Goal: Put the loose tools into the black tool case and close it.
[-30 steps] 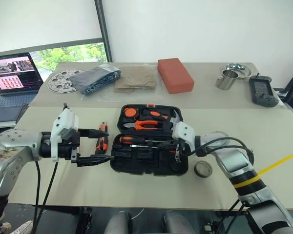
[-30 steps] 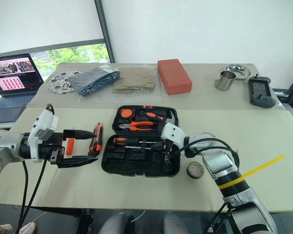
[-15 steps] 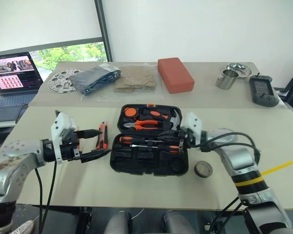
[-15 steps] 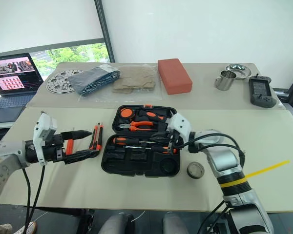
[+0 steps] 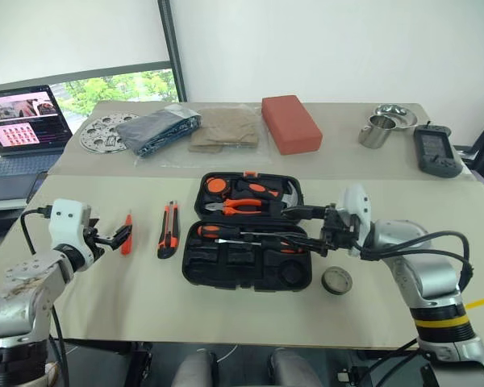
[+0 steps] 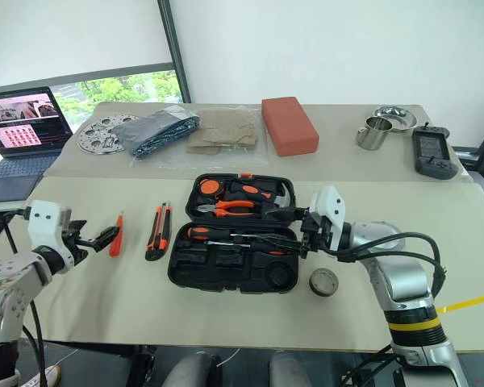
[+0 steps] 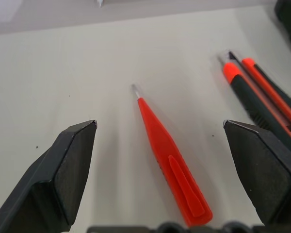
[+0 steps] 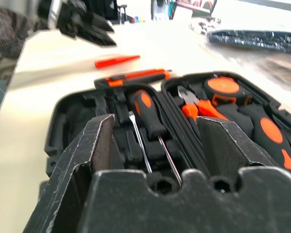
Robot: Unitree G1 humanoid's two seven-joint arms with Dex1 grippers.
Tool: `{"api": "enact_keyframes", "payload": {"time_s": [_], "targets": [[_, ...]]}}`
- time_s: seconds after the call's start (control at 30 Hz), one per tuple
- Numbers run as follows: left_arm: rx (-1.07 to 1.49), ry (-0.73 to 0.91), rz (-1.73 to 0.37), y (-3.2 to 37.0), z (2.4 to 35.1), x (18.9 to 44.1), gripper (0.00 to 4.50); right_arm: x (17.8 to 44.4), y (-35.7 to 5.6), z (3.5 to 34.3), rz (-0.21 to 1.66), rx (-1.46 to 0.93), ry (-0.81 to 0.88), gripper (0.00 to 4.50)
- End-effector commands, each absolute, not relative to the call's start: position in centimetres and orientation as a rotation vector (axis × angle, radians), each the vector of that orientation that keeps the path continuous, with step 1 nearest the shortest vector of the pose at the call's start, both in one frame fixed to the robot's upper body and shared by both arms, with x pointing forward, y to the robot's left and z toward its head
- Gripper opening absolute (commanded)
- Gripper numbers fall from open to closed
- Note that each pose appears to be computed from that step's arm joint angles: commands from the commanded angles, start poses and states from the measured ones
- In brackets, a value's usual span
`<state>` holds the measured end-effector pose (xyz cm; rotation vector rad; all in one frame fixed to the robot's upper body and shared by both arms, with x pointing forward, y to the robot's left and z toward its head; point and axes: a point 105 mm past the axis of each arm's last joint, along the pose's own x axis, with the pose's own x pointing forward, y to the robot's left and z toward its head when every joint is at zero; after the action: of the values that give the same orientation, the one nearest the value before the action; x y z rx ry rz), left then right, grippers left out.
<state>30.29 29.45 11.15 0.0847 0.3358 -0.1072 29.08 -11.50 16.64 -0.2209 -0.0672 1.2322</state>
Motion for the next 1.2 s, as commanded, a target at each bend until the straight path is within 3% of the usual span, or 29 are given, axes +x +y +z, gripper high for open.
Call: {"api": "enact_keyframes", "payload": {"time_s": [0.03,0.17,0.33,0.87,1.07,1.2], "targets": [[0.079,0.355,-0.070,29.1,10.5,30.7,4.50,28.2,-12.4,19.3,1.263,-0.175,-0.221,3.15],[0.063,0.385,-0.023,29.2,9.3,30.7,4.50,28.0,-14.4,19.0,1.259,-0.155,-0.153,3.15],[0.042,0.402,-0.025,28.6,8.4,30.9,4.50,27.5,-15.8,19.0,1.254,-0.158,-0.139,4.47],[0.019,0.471,0.014,27.3,5.9,31.6,4.50,26.9,-22.6,20.4,1.299,-0.246,-0.155,4.47],[0.009,0.487,0.004,26.5,4.9,31.8,4.50,26.9,-23.2,20.5,1.346,-0.257,-0.136,4.47],[0.009,0.490,0.040,26.8,4.8,31.8,3.30,27.1,-23.3,21.2,1.349,-0.254,-0.149,4.50]]}}
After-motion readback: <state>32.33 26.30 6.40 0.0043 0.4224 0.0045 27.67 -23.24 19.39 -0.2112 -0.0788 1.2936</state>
